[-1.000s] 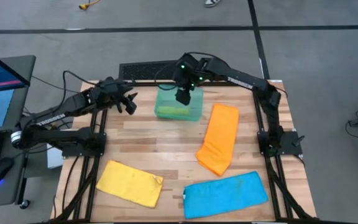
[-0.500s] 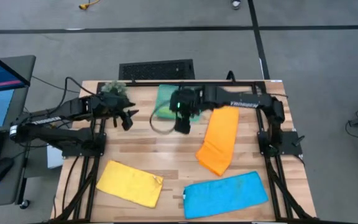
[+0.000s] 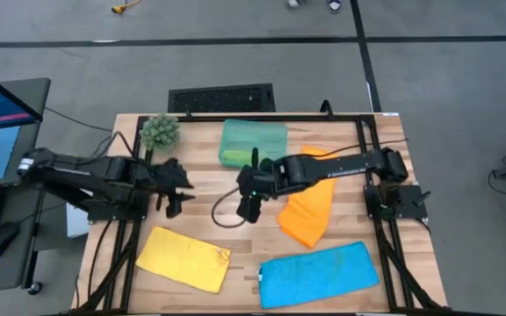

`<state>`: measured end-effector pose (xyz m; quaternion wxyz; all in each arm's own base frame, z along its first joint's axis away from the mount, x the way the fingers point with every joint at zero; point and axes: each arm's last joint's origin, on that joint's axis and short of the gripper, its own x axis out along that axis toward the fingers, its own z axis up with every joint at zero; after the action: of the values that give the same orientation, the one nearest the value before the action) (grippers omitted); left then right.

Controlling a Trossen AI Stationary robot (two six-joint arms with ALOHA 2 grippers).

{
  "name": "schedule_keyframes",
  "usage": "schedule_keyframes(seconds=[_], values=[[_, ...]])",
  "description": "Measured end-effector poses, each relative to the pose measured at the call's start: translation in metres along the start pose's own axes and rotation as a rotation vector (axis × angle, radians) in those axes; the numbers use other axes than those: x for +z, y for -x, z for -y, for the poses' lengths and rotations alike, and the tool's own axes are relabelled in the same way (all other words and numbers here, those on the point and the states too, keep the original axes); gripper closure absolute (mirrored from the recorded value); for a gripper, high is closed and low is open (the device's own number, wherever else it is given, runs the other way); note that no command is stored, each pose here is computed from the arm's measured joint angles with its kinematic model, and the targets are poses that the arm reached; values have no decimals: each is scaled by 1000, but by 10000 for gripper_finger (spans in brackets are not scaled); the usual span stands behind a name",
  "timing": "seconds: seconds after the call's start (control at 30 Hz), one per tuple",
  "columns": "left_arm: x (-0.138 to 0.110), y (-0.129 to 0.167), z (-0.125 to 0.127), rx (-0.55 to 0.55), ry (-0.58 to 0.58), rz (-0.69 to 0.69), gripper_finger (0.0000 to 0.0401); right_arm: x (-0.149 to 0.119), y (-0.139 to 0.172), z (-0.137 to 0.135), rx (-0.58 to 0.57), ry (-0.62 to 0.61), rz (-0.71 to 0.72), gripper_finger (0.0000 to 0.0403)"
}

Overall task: Roll microfiber towels into tight, uniform cylinder then place into a basket
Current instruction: Roll the yellow towel

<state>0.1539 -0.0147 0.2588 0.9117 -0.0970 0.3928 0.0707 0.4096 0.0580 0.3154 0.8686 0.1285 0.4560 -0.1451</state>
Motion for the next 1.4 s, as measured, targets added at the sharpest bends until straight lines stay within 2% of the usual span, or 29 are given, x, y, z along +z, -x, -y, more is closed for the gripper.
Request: schedule_keyframes(seconds=[0.17, 0.33, 0.6, 0.77, 0.9, 1.07, 1.4], values=[[-26, -15, 13, -55, -1, -80, 248, -6, 3, -5, -104, -43, 36, 143], [-51, -22, 24, -100, 9, -166, 248, -5, 17, 4, -122, -45, 28, 143], [-83, -26, 41, -191, 86, -297, 248, -8, 30, 20, -169, 108, -44, 143], [-96, -27, 52, -255, 249, -346, 248, -16, 35, 21, -187, 239, -117, 143], [-102, -28, 57, -212, 323, -356, 248, -20, 37, 24, -200, 322, -167, 143], [-115, -34, 67, -177, 324, -484, 248, -25, 39, 27, -219, 383, -234, 143], [-137, -61, 70, 137, 399, -603, 248, -26, 39, 28, -218, 409, -240, 143]])
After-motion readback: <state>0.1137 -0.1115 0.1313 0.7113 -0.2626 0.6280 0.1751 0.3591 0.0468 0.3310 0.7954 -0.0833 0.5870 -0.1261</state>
